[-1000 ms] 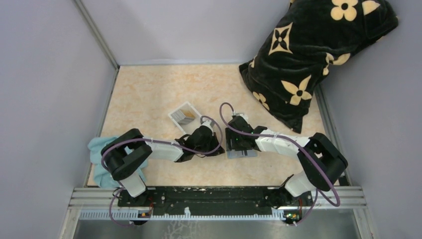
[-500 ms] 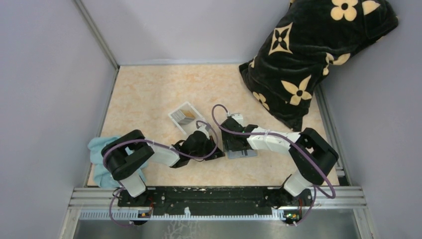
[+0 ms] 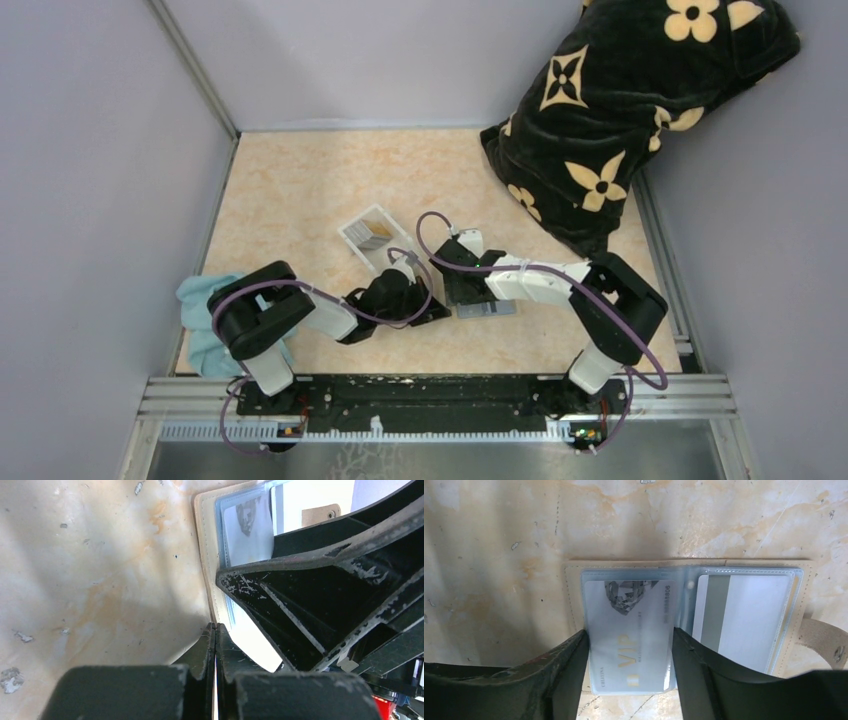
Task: Put the credit cards into the card holder
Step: Insert the credit card into the card holder.
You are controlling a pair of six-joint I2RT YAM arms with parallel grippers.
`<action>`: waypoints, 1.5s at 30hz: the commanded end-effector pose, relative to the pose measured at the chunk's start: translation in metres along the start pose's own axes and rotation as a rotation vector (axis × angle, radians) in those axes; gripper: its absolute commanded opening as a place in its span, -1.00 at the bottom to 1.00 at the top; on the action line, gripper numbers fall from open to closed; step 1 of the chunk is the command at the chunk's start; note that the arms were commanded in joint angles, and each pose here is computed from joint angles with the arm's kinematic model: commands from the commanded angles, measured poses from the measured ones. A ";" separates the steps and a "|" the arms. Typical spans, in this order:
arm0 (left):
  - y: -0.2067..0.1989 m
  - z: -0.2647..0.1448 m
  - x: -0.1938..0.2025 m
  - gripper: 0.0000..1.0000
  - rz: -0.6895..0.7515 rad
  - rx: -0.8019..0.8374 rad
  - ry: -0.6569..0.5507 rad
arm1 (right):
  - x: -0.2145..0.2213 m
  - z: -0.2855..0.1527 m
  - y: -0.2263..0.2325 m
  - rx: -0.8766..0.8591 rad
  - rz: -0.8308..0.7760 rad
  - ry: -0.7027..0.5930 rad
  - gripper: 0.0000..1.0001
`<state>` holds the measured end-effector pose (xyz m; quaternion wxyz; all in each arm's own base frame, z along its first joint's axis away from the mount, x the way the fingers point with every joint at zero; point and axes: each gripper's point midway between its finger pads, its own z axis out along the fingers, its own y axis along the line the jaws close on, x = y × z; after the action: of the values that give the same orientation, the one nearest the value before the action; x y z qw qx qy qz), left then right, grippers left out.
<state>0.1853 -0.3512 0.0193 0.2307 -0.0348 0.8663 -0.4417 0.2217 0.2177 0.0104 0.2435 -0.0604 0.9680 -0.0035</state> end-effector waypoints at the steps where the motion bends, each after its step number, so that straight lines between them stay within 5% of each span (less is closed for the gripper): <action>1: 0.035 -0.006 0.019 -1.00 -0.020 -0.094 0.051 | 0.054 0.035 -0.015 0.088 -0.020 0.133 0.11; 7: 0.036 -0.006 0.020 -1.00 -0.030 -0.088 0.054 | 0.051 0.032 -0.011 0.082 -0.016 0.124 -0.18; 18: 0.039 -0.014 0.015 -1.00 -0.037 -0.112 0.032 | 0.009 -0.007 -0.007 0.021 0.026 -0.023 0.43; 35: 0.046 -0.012 0.011 -1.00 -0.028 -0.171 0.029 | -0.035 -0.062 -0.018 -0.053 0.063 -0.208 0.45; 45: 0.051 -0.015 0.002 -0.89 0.030 -0.232 0.017 | -0.044 -0.077 -0.072 0.049 0.137 -0.305 0.33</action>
<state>0.1849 -0.3399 0.0184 0.2239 -0.0525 0.8756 -0.4248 0.2258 0.1825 0.0994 0.3749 -0.0207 0.9261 0.0362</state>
